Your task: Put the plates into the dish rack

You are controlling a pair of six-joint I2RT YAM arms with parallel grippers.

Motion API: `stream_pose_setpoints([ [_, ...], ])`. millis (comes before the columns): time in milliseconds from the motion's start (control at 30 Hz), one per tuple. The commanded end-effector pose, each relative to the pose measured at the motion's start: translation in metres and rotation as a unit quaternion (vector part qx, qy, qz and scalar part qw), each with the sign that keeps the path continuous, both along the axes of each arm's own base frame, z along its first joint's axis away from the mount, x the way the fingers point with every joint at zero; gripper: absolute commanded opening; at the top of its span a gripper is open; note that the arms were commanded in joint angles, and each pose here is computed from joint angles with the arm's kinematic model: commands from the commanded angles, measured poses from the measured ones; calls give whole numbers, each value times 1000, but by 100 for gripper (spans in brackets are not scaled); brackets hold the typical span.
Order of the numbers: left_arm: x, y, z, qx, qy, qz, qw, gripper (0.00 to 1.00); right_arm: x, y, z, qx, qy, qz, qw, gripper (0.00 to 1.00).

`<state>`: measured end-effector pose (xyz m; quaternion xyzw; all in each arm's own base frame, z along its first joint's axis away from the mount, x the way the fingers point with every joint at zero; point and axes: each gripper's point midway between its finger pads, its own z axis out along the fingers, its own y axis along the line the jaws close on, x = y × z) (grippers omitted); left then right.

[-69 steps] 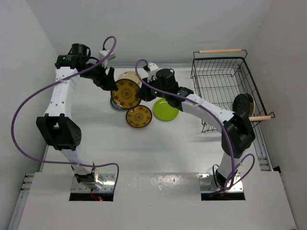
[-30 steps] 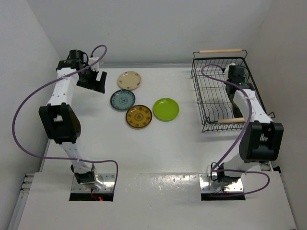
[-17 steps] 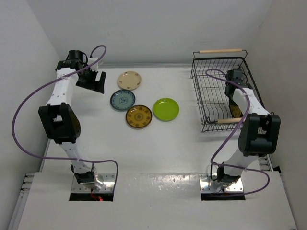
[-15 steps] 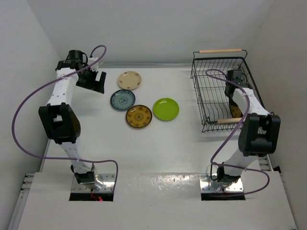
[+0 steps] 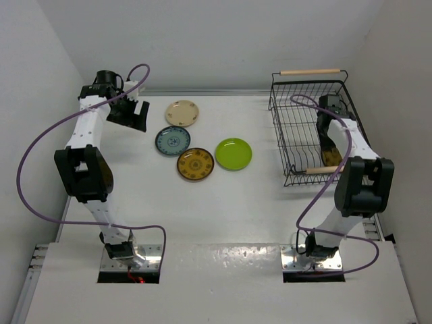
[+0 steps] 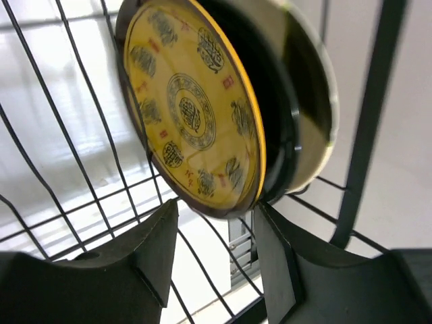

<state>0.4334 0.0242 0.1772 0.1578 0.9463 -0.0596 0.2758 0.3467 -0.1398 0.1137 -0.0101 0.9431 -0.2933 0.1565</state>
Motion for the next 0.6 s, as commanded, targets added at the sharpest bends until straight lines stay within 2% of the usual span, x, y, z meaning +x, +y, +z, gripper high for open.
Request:
stream_pose_setpoints([
  [0,0,5,8,2,-12,3,1000,99,18,4,41,1,-66,-4,998,49],
  [133,1,5,11,3,-17,3,1000,99,27,11,75,3,-110,7,994,50],
  [267,-1,5,10,2,-12,3,1000,99,27,36,91,26,-126,41,991,56],
  [367,1,5,13,3,-17,3,1000,99,29,95,85,101,-133,106,980,56],
  [400,1,5,13,3,-17,3,1000,99,29,110,84,125,-141,116,975,48],
  [433,1,5,13,3,-17,3,1000,99,37,148,85,175,-165,148,959,43],
  [467,1,5,13,3,-17,3,1000,99,28,156,64,187,-144,149,960,39],
  [500,1,5,13,3,-17,3,1000,99,27,171,58,207,-149,147,956,28],
  [567,0,5,17,4,-22,3,1000,99,25,181,36,216,-136,142,957,17],
])
